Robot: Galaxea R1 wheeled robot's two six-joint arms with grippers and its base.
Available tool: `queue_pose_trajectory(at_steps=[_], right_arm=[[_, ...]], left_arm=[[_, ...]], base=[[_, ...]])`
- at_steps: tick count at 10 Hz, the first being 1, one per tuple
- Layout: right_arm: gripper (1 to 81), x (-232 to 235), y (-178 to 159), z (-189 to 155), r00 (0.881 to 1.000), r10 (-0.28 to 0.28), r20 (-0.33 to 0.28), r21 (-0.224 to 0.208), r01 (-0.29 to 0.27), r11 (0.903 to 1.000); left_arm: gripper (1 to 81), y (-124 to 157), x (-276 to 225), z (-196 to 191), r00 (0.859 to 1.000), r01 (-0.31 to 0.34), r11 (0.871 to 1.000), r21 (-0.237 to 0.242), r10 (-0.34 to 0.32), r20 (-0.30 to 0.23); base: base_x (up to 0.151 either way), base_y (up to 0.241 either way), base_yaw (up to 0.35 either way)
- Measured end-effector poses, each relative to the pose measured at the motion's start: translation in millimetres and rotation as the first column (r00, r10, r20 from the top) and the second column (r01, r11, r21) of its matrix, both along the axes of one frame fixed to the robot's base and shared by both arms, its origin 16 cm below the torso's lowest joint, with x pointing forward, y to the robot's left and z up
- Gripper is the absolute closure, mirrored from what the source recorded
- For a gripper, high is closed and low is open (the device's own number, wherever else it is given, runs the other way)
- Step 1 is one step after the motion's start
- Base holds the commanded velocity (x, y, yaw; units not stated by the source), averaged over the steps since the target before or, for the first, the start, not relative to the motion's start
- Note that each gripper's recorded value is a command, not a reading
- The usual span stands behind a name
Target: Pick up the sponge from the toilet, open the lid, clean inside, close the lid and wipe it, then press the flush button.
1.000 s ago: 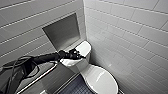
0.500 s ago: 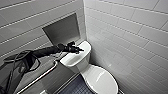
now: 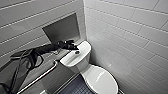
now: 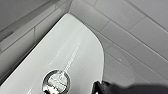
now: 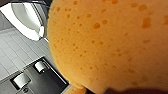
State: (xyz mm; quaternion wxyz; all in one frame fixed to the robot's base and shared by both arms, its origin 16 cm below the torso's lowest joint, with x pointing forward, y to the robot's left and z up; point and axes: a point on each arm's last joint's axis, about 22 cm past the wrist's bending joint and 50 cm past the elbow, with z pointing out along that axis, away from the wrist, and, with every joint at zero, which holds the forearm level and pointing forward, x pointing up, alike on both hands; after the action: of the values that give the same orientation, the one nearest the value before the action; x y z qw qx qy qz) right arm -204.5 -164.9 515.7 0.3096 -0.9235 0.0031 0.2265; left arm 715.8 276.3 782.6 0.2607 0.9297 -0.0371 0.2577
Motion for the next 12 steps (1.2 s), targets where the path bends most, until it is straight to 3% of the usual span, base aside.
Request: queue_pose_trajectory(at_steps=[6, 10, 12], right_arm=[[81.1, 0, -1, 1, 1.0, -0.001, -0.001, 0.002, 0.001, 1.0], [81.1, 1, 4, 5, 1.0, -0.007, -0.004, 0.014, 0.007, 0.9999], [81.1, -8, 4, 9, 1.0, -0.006, -0.029, 0.015, 0.006, 0.9999]], left_arm=[[81.1, 16, 18, -8, 1.0, -0.012, 0.994, 0.104, 0.011, 0.013], [81.1, 25, 28, -21, 0.999, -0.036, 0.984, 0.176, 0.034, 0.014], [81.1, 26, 29, -46, 0.999, -0.033, 0.976, 0.214, 0.034, -0.004]], base=[[0.0, 0.0, 0.0], [0.0, 0.0, 0.0], [0.0, 0.0, 0.0]])
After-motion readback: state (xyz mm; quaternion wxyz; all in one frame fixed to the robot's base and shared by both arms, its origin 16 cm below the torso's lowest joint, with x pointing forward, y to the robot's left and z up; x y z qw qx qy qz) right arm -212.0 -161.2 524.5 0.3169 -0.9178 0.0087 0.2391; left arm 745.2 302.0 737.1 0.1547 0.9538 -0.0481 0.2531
